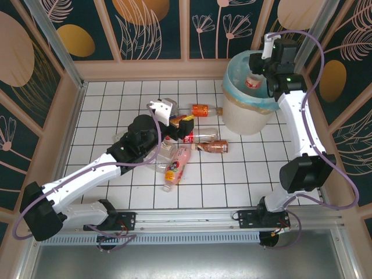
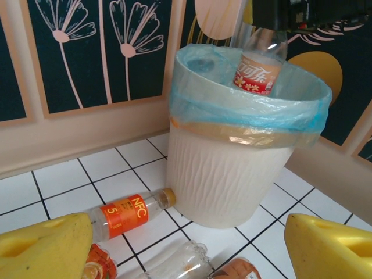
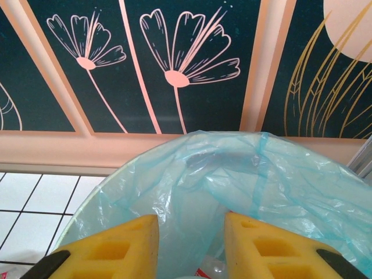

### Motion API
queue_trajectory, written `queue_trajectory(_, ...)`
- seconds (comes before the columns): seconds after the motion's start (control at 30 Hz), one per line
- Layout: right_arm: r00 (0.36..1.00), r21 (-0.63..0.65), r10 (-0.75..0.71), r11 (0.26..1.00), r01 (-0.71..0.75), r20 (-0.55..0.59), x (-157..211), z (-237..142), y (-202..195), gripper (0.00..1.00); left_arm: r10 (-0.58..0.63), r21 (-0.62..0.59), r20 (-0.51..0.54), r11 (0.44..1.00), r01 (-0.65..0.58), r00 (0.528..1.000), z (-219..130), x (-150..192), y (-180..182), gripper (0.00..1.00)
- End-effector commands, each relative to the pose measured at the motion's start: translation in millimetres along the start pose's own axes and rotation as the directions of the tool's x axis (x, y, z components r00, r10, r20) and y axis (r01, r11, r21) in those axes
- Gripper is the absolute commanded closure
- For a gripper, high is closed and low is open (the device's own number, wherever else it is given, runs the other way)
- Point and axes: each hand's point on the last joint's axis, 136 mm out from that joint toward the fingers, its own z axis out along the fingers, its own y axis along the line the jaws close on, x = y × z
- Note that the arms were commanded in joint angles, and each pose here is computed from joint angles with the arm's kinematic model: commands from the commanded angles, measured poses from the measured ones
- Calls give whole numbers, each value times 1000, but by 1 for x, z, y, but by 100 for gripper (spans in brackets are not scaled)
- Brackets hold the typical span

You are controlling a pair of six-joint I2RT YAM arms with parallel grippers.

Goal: Put the plastic bottles in the bin

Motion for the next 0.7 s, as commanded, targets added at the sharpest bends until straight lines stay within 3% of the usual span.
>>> queue_trajectory(0.0,1000,2,-16,1000,16,6,-8,-8,-9,100,-35,-50,46,998,37,998,-2,-13,9,14)
queue_trajectory(0.27,999,3,19,1000,-20,31,-20,-9,-29,100,-54,-148,61,987,62,997,-11,-6,28,13)
queue_trajectory(0.53,998,-206,41,977,-49,-45,13,12,18,96,-41,-161,52,986,49,998,-11,-3,31,12)
queue_trajectory(0.67,995,-167,-20,986,4,-93,43,28,25,95,-38,-179,52,983,46,998,-17,2,36,12)
